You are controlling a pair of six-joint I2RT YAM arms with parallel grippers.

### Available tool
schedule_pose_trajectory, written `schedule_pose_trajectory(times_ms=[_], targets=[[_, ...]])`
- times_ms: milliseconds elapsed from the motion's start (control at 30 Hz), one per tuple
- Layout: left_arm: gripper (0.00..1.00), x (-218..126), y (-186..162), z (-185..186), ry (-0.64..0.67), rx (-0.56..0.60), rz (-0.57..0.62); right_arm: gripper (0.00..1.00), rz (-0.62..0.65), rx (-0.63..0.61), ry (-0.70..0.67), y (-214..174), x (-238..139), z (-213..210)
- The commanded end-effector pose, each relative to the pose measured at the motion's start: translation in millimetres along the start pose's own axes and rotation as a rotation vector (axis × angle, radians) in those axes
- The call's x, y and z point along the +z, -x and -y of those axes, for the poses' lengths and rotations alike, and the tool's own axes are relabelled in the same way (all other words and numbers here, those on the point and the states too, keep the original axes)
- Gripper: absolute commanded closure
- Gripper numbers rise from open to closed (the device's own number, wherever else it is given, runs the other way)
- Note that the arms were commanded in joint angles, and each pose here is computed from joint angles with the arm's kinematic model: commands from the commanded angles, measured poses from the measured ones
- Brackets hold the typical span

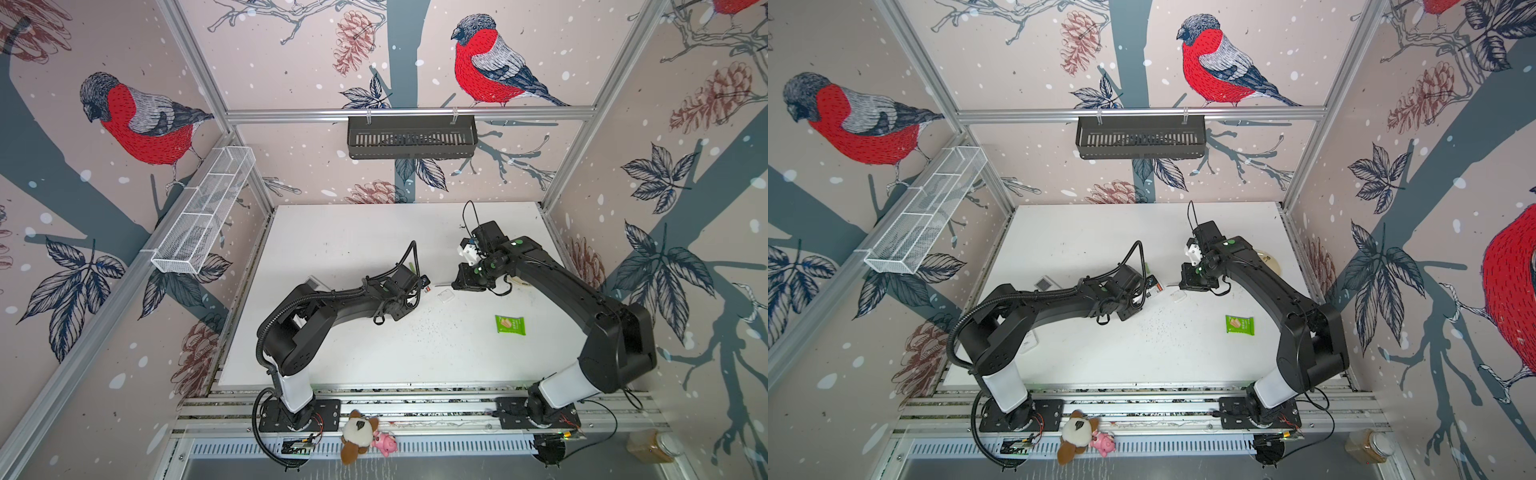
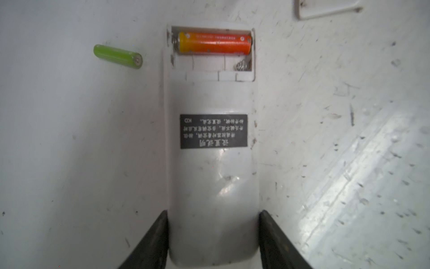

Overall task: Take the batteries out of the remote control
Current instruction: 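Insert the screwdriver tip beside the orange battery while the left gripper pins the remote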

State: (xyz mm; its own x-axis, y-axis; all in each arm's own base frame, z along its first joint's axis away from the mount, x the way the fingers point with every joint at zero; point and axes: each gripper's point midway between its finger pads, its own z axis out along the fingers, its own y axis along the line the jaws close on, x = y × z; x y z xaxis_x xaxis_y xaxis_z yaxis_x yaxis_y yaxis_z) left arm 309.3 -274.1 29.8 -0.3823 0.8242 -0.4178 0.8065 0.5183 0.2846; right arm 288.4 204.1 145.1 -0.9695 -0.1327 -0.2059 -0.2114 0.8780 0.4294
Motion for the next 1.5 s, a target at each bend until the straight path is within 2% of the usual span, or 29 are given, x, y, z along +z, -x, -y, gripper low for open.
schedule_pose_trajectory(times_ms=[0,367,1467], targets=[[1.00,1,-16,3,-0.003,0.038,-0.064,0.99,-0.039,-0.012,-0.013,-4,4,-4],[1.00,1,-14,5,-0.008,0.042,-0.058,0.99,-0.067,-0.012,-0.027,1,19,-9],[1.00,1,-10,3,0.004,0.042,-0.041,0.99,-0.108,-0.012,-0.064,-3,28,0]])
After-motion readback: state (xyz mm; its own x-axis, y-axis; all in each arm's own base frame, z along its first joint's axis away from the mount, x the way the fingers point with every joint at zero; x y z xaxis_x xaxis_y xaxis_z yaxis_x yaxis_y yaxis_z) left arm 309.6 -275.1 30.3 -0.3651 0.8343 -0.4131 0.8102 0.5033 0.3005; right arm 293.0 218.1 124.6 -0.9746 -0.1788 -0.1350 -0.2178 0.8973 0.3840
